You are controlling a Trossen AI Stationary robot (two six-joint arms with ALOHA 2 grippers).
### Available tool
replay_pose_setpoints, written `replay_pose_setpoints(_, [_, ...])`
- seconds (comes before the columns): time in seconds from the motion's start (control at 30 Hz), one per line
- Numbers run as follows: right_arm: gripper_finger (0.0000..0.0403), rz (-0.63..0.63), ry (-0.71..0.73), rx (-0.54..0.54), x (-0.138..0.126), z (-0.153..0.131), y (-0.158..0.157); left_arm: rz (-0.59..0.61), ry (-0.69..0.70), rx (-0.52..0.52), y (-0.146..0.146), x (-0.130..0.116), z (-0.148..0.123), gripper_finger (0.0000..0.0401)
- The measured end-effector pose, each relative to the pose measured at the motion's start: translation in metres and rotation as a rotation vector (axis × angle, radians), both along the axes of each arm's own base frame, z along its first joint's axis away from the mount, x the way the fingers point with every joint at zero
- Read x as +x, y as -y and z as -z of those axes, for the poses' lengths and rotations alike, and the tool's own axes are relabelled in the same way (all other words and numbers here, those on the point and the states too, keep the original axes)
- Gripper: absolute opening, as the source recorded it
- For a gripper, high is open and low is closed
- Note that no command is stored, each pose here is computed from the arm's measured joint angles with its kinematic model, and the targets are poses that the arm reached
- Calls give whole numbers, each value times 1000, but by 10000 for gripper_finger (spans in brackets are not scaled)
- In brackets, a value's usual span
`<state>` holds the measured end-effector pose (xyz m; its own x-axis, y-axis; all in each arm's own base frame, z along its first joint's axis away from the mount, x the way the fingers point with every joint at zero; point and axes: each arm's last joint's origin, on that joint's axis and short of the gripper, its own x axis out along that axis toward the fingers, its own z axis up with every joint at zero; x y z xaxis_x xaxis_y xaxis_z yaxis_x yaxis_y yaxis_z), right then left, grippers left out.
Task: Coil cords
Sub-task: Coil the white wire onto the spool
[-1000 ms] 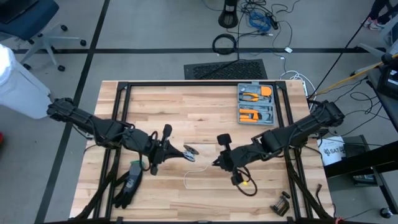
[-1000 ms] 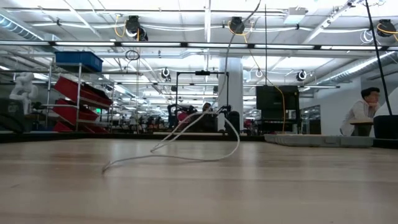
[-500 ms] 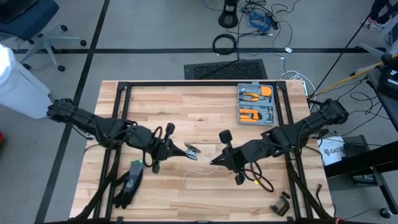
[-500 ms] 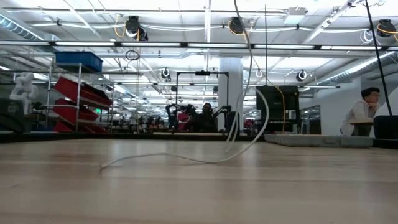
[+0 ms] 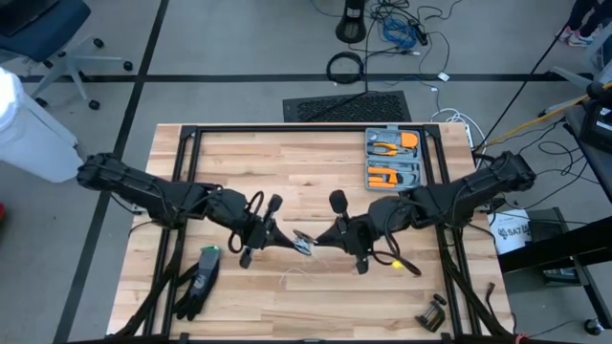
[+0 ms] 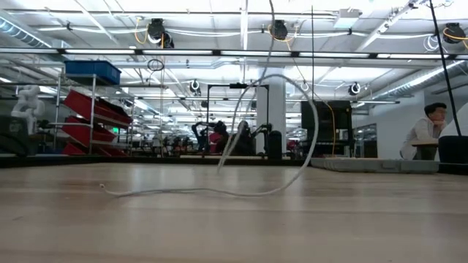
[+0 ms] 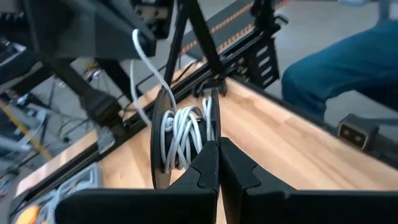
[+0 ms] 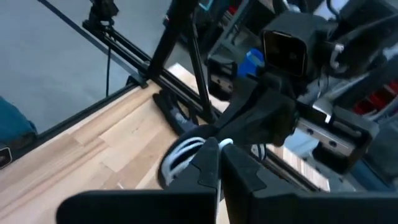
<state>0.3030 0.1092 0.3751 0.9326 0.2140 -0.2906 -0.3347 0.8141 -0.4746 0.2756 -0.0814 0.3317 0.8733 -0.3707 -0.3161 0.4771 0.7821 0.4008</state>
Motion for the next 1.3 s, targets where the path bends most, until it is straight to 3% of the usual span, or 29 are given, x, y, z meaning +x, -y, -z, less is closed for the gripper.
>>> replay_pose_setpoints(0.4, [0,-111,58,-33,21,6,14,86,42,-34,1,4,-2,1])
replay_pose_setpoints(0.7, [0,-133,136,-26,35,7,18,126,56,-46,2,4,-3,1])
replay_pose_setpoints(1.3, [0,-130,151,5,48,15,21,166,67,-45,3,9,-1,1])
